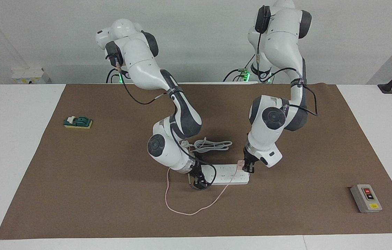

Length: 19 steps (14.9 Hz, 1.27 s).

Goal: Unplug charger and place it aside
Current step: 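Grasp the pink charger with the left gripper while the right gripper holds the strip, then pull the charger out of the strip with the left gripper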

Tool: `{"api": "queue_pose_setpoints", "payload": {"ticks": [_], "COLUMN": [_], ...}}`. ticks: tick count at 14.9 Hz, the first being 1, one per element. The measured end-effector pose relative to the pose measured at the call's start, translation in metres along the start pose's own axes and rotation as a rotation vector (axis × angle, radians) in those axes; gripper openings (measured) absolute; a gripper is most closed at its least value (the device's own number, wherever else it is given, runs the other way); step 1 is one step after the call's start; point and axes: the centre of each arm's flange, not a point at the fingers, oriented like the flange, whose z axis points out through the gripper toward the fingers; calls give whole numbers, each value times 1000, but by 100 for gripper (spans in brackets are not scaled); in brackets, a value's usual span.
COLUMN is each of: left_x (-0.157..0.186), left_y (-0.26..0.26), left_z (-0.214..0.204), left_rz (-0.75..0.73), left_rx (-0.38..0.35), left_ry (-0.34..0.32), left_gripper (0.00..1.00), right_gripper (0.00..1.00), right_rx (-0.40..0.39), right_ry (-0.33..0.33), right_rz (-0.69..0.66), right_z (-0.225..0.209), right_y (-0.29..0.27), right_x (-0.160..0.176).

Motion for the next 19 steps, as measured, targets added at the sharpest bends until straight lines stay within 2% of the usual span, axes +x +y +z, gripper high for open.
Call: {"api": "queue_pose_setpoints", "payload": {"ticks": [19], "left_x": [0], "left_y": [0], "left_z": [-2], "left_rz": [1], "left_rx": [5], "left_ry": [2], "left_gripper": [32], "right_gripper": [93], "right_rx": [0], "right_ry": [0], "right_rz": [0], "right_z": [0], "right_y": [0], "right_x": [0]}}
